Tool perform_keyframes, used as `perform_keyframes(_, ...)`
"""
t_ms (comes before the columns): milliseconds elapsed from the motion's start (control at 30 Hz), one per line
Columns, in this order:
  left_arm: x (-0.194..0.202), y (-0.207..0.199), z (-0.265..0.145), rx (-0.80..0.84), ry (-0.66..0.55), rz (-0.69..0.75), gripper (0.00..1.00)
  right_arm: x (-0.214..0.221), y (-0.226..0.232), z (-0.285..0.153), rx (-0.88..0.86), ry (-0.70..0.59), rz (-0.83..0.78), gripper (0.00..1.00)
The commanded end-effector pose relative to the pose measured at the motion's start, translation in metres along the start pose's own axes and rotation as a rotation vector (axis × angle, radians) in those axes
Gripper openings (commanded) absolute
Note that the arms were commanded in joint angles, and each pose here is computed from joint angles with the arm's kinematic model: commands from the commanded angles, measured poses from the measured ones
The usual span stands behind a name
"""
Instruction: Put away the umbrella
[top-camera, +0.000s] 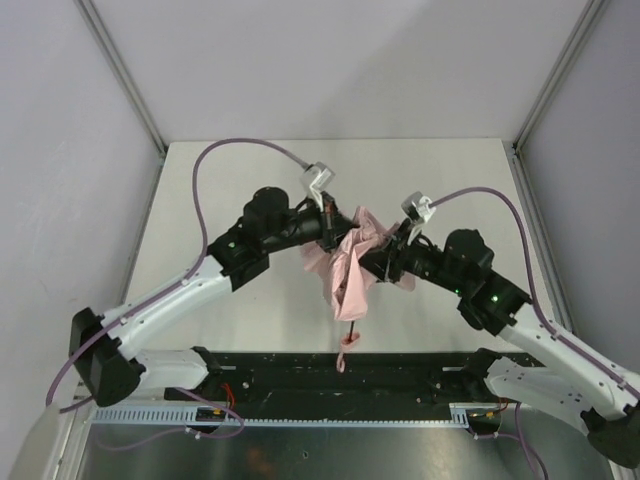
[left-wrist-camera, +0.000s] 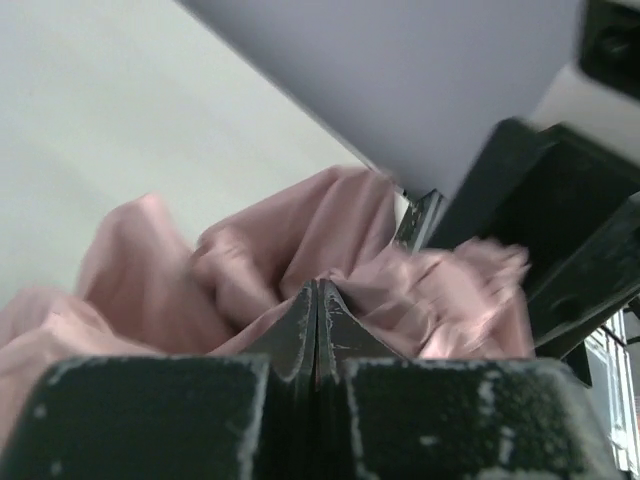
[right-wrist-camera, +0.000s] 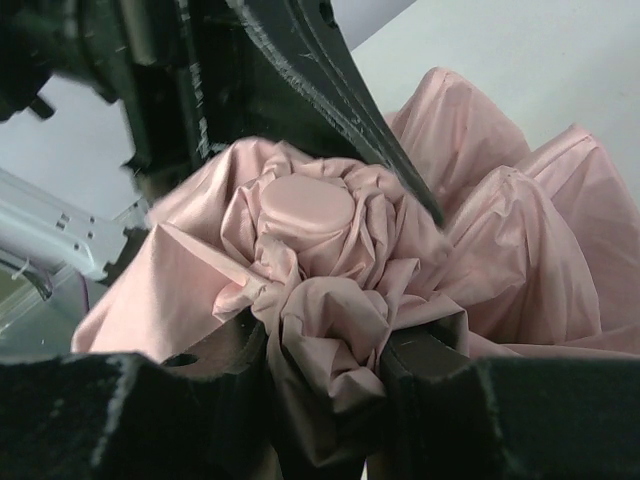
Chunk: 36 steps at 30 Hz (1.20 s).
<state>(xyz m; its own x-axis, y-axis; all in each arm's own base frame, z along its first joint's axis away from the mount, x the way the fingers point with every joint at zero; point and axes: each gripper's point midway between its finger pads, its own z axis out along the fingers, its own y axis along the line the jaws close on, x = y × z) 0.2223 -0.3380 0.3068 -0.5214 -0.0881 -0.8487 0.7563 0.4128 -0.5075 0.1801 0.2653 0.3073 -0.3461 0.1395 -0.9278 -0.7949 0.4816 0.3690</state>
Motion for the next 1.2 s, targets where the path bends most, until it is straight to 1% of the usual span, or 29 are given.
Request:
perform_keyframes(0,-0.061,-0.060,0.016,0.161,-0.151,0.067,0.00,-0.089,0.012,0.019,-0.027,-0.255,-0.031,0.00)
perform_keyframes(67,-0.069,-0.059,0.016,0.138,-0.170,0.095,0.02,-0.095,-0.002,0.027,0.030,-0.251,-0.024,0.00)
perform_keyframes(100,-0.073,-0.054,0.014,0.111,-0.175,0.115,0.08,-0.098,-0.007,0.029,0.050,-0.248,-0.025,0.00)
perform_keyframes(133,-0.076,-0.049,0.010,0.082,-0.180,0.134,0.18,-0.100,-0.012,0.029,0.065,-0.246,-0.028,0.00)
perform_keyframes(200,-0.086,-0.036,-0.007,0.007,-0.202,0.161,0.45,-0.104,-0.020,0.028,0.099,-0.243,-0.035,0.00)
perform_keyframes(267,-0.096,-0.016,-0.032,-0.086,-0.237,0.163,0.67,-0.106,-0.031,0.024,0.145,-0.238,-0.034,0.00)
perform_keyframes(367,-0.110,0.007,-0.074,-0.223,-0.301,0.168,0.87,-0.105,-0.054,0.017,0.252,-0.226,-0.014,0.00)
perform_keyframes(433,-0.114,0.013,-0.096,-0.287,-0.327,0.186,0.94,-0.105,-0.068,0.012,0.327,-0.222,0.008,0.00)
perform_keyframes(500,-0.111,0.010,-0.107,-0.292,-0.326,0.187,0.95,-0.105,-0.082,0.008,0.399,-0.226,0.034,0.00)
perform_keyframes(533,-0.107,0.007,-0.107,-0.270,-0.312,0.175,0.95,-0.106,-0.089,0.006,0.439,-0.231,0.051,0.00)
perform_keyframes(600,-0.091,-0.003,-0.097,-0.195,-0.253,0.135,0.93,-0.107,-0.103,0.003,0.511,-0.233,0.088,0.00)
perform_keyframes(700,-0.062,-0.013,-0.071,-0.136,-0.152,0.123,0.98,-0.110,-0.113,-0.001,0.568,-0.251,0.136,0.00)
perform_keyframes(867,-0.029,-0.009,-0.025,-0.154,-0.030,0.121,0.99,-0.116,-0.107,-0.005,0.555,-0.261,0.165,0.00)
perform_keyframes(1067,-0.010,0.004,0.004,-0.169,0.059,0.139,0.99,-0.115,-0.090,-0.012,0.499,-0.232,0.149,0.00)
perform_keyframes(1100,-0.009,0.005,0.006,-0.170,0.066,0.146,0.97,-0.113,-0.087,-0.013,0.481,-0.215,0.139,0.00)
perform_keyframes(1133,-0.009,0.007,0.006,-0.178,0.070,0.157,0.89,-0.110,-0.083,-0.013,0.463,-0.196,0.123,0.00)
perform_keyframes(1167,-0.012,0.010,0.005,-0.195,0.069,0.169,0.80,-0.105,-0.080,-0.013,0.440,-0.166,0.102,0.00)
